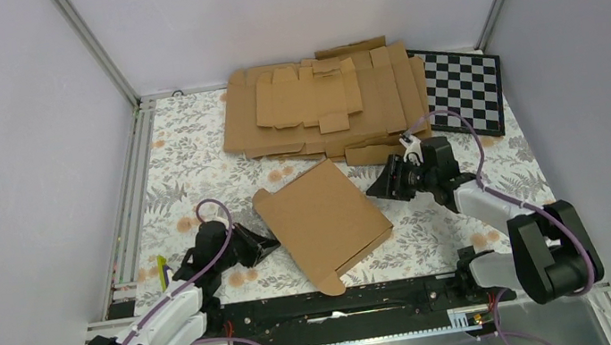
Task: Fold the paper box
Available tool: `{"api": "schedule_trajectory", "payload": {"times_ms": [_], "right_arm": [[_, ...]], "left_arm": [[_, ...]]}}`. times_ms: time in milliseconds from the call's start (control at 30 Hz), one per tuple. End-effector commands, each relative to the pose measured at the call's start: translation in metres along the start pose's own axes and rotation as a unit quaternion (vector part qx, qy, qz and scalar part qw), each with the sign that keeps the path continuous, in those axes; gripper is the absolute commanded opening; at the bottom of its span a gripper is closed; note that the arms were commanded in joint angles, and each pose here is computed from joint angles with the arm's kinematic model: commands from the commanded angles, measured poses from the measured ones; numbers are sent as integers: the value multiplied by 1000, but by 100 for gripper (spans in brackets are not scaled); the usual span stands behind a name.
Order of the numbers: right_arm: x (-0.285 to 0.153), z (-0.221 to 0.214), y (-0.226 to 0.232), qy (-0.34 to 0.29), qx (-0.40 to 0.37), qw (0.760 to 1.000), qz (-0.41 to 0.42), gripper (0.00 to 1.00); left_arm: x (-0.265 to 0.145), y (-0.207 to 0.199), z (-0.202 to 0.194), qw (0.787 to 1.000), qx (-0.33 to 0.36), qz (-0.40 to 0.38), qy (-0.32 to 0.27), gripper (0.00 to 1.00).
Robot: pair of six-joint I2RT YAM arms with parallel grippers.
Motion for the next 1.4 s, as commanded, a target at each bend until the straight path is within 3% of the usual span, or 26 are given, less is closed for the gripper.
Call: {"api": "schedule_trajectory", "payload": {"times_ms": [0,400,733,933,1100,1367], "right_arm": [[4,-9,-2,36,-7,999,16,48],[17,-30,-29,87,20,996,-11,34],[15,-19,-56,58,25,993,-96,16],[14,-20,-52,65,21,994,-82,16],[13,-19,-43,67,12,996,-58,17],[13,-23,-29,73,-4,996,-41,20]], "left_arm": [[0,-18,7,999,25,-35,-8,6],[1,-16,5,999,28,-31,-2,7],[2,-6,0,999,25,-29,-1,7],[8,-14,-3,998,30,-48,1,7],[32,-63,-12,992,89,-85,10,6],[87,-174,-51,957,217,-176,75,0]]}}
Point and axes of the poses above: each gripper's point midway between its finger pads, its own x axis out along the fingers, its own y axis along the line the jaws close on, z = x × y, the point moved 2 cm from there along -x, back along the fingers, and after that the axes turned 4 degrees about x, right-handed, at the moved point
